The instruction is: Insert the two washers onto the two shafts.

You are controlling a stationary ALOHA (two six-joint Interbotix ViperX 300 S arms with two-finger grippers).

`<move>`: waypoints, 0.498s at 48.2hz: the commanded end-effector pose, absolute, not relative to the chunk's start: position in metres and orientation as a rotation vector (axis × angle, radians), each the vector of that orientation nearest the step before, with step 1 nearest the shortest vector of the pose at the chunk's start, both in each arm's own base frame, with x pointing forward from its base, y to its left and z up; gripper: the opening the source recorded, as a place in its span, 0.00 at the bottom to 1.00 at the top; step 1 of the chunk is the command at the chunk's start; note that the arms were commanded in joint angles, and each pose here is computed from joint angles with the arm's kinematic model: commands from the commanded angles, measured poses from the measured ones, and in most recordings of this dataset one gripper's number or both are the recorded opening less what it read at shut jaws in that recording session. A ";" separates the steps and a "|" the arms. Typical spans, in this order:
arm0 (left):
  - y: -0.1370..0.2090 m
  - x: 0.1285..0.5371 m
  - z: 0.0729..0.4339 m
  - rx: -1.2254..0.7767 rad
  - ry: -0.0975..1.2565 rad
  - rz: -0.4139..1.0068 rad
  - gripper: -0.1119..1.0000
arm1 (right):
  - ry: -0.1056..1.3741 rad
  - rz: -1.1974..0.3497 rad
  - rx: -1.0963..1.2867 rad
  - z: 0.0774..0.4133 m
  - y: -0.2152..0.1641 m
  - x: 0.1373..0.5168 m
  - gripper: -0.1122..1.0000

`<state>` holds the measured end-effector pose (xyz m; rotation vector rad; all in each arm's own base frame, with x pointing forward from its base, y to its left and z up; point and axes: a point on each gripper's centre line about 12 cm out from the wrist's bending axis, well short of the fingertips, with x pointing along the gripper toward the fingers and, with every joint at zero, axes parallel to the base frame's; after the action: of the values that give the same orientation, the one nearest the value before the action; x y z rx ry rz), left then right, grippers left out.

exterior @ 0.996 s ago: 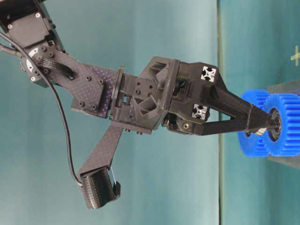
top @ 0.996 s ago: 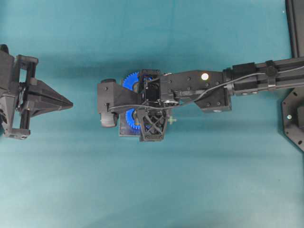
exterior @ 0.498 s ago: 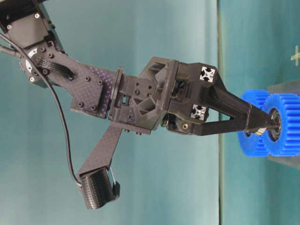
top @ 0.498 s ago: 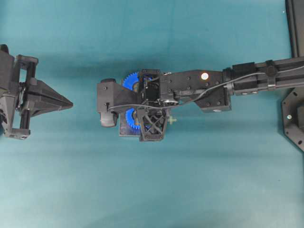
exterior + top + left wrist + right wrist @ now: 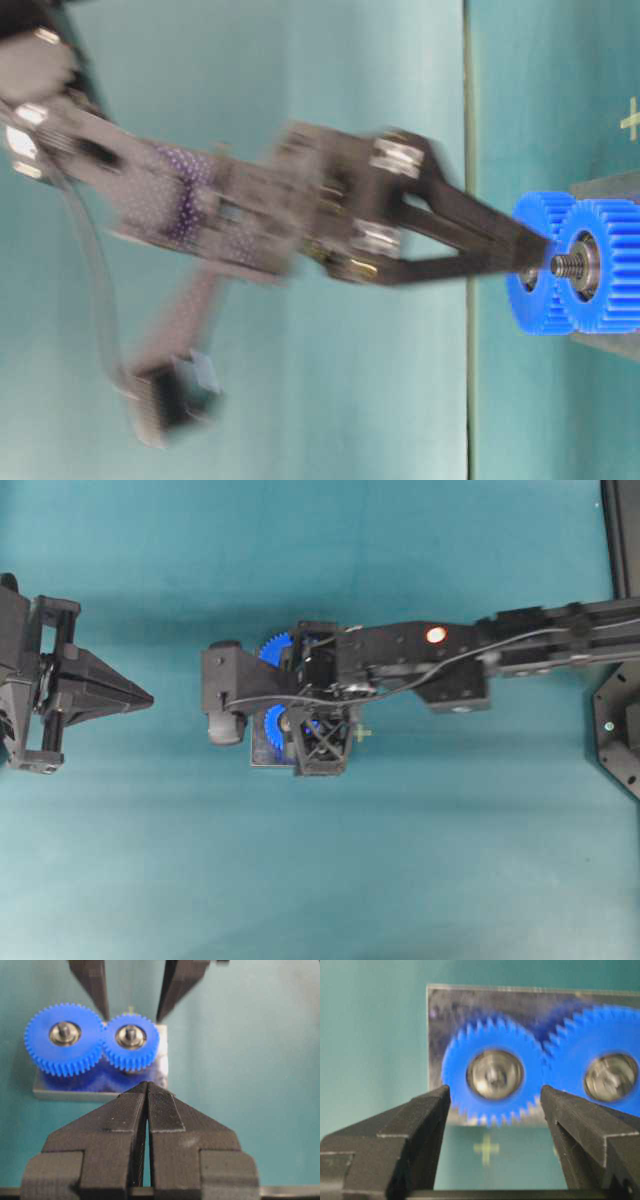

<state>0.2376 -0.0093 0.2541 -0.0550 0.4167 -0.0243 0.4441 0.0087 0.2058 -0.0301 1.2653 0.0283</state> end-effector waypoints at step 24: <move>-0.010 0.239 0.259 -0.045 0.390 -0.029 0.10 | 1.075 -0.018 0.014 0.263 -0.004 0.375 0.43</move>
<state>0.2378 -0.0093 0.2552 -0.0507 0.4074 -0.0256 0.3809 -0.0039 0.2485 0.0061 1.1474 -0.0132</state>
